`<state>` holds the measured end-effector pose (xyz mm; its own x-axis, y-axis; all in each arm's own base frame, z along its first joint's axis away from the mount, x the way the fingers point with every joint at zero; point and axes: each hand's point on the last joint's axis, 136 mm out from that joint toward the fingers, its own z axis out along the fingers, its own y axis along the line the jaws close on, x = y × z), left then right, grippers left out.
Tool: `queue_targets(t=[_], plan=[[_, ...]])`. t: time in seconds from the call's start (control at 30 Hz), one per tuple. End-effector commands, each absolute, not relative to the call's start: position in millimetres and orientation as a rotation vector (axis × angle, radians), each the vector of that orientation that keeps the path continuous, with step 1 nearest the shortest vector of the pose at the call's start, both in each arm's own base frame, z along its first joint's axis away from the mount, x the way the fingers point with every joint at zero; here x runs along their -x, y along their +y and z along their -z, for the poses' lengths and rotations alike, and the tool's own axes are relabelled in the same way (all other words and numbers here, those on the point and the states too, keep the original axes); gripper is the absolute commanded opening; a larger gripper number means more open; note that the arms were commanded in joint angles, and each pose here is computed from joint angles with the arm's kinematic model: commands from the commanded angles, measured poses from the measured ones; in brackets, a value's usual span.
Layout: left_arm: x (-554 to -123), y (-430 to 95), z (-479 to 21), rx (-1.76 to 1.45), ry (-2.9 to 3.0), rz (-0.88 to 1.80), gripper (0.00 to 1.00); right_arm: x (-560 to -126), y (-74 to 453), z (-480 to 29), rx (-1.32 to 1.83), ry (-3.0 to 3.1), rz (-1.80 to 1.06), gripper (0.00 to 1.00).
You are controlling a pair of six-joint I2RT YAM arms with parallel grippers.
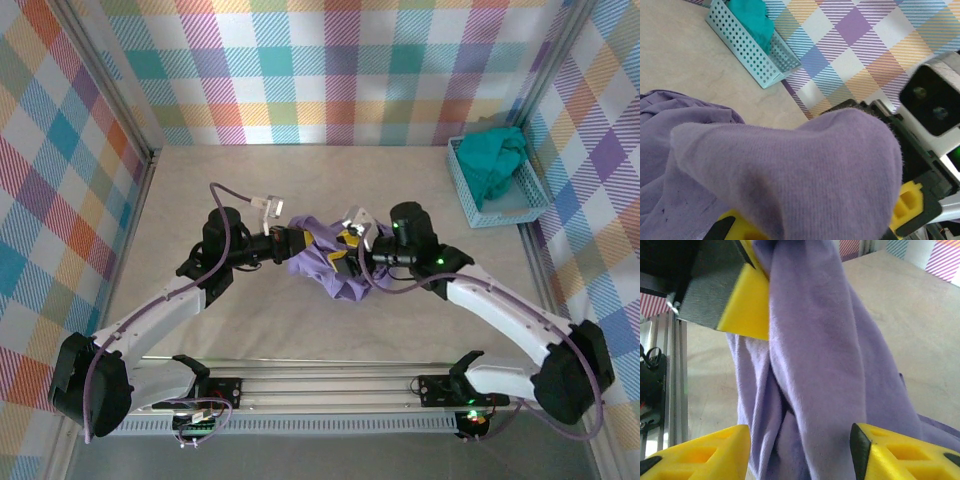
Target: Fold the inside-out t-shirt
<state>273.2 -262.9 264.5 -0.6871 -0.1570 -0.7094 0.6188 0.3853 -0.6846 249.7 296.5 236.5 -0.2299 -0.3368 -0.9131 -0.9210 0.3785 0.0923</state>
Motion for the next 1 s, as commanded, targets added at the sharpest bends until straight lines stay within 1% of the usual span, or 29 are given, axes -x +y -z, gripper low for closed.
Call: queue_targets(t=[0.0,0.03,0.1,0.13,0.2,0.23,0.3,0.4,0.53,0.63,0.77,0.83,0.9,0.97], plan=[[-269.0,-261.9,-286.1,-0.457,1.855,1.358,0.01,-262.4,310.2,-251.4,1.125,1.709,-0.843,0.44],[-269.3,-261.5,-283.9,-0.458,1.863,1.35,0.0,-263.2,313.5,-254.2,1.124,1.716,-0.867,0.3],[-271.3,-259.1,-278.4,-0.451,1.881,1.314,0.01,-257.3,315.7,-259.5,1.122,1.719,-0.931,0.11],[-273.0,-256.5,-275.6,-0.446,1.887,1.283,0.02,-249.9,315.9,-263.4,1.125,1.712,-0.996,0.05],[-278.3,-250.0,-268.8,-0.415,1.914,1.213,0.05,-231.5,316.0,-272.4,1.128,1.706,-1.181,0.0],[-282.5,-245.2,-264.9,-0.386,1.933,1.169,0.09,-223.4,316.0,-275.7,1.129,1.706,-1.273,0.0],[-287.7,-237.7,-260.9,-0.348,1.954,1.102,0.23,-213.1,316.4,-279.5,1.124,1.709,-1.391,0.0],[-291.8,-227.0,-256.9,-0.302,1.984,1.019,0.4,-207.4,317.1,-283.3,1.083,1.715,-1.495,0.0],[-290.5,-210.5,-250.9,-0.237,2.02,0.918,0.51,-212.4,316.2,-289.8,1.016,1.7,-1.553,0.0],[-284.3,-197.4,-249.6,-0.184,2.045,0.853,0.56,-219.4,316.9,-288.7,0.99,1.712,-1.554,0.0],[-266.3,-186.3,-258.5,-0.168,2.039,0.822,0.58,-228.0,318.1,-281.4,0.966,1.746,-1.548,0.0],[-252.3,-191.8,-268.0,-0.218,2.015,0.878,0.57,-231.6,318.1,-279.4,0.952,1.758,-1.543,0.0],[-236.5,-206.3,-277.4,-0.301,1.988,0.99,0.55,-233.8,318.4,-278.8,0.947,1.764,-1.536,0.0],[-222.8,-221.2,-285.3,-0.385,1.975,1.097,0.5,-236.3,318.4,-277.5,0.938,1.773,-1.525,0.0]])
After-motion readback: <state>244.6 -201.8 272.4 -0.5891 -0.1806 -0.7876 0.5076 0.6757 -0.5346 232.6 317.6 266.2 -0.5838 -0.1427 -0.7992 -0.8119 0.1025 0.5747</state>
